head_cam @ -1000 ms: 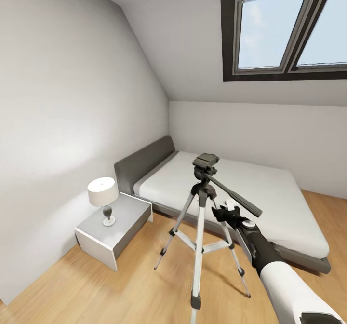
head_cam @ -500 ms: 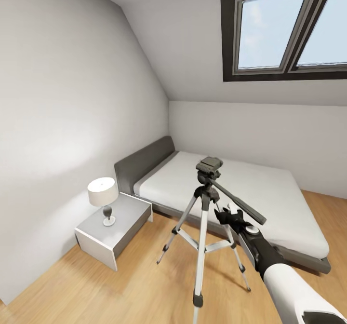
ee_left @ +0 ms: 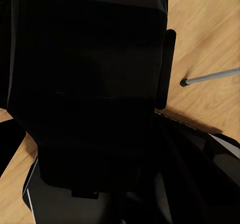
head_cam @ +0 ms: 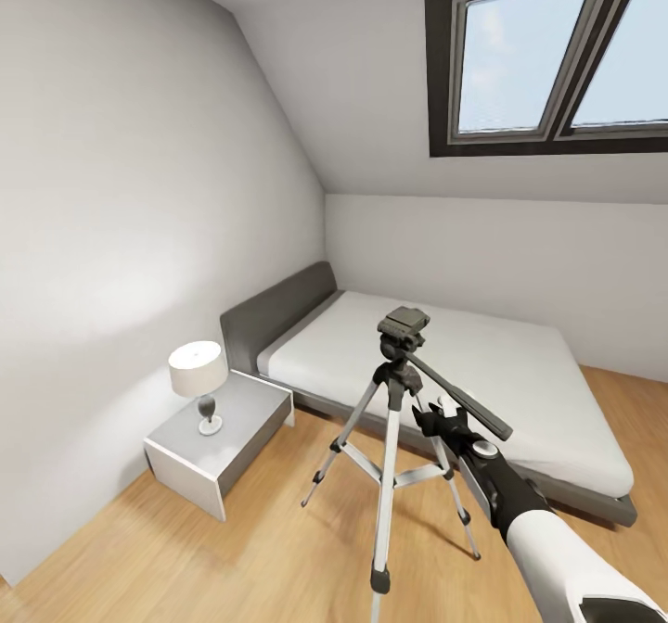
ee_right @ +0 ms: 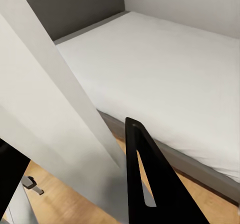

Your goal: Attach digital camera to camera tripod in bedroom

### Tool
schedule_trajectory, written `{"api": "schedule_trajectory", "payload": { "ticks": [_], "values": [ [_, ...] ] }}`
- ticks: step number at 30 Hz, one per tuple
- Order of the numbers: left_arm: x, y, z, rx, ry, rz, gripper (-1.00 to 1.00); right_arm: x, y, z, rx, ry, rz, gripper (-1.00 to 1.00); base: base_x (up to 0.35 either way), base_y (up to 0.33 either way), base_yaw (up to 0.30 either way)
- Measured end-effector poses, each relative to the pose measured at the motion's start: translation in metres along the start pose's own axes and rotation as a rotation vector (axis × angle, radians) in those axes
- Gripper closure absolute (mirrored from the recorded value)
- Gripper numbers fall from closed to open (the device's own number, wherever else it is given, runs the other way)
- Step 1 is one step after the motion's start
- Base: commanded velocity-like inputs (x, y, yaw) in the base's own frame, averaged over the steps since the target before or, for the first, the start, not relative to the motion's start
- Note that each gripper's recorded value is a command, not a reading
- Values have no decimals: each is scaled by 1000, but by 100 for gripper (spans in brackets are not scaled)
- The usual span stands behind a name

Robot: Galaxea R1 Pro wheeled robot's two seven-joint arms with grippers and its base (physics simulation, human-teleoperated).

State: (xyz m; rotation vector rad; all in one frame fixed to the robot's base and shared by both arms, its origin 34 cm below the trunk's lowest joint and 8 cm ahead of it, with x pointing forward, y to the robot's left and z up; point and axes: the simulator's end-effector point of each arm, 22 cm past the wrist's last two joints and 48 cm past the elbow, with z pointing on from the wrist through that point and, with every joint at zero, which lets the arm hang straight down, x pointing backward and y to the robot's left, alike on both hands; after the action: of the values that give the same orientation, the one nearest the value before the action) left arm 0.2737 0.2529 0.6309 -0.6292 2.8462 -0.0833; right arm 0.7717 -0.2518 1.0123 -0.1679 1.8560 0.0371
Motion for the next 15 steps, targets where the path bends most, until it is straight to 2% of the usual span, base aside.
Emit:
{"api": "schedule_trajectory", "payload": {
  "ticks": [15],
  "values": [
    [0,0,0,0,0,0,100,1,-3,0,17,2,-2,100,0,0,0]
  ]
}}
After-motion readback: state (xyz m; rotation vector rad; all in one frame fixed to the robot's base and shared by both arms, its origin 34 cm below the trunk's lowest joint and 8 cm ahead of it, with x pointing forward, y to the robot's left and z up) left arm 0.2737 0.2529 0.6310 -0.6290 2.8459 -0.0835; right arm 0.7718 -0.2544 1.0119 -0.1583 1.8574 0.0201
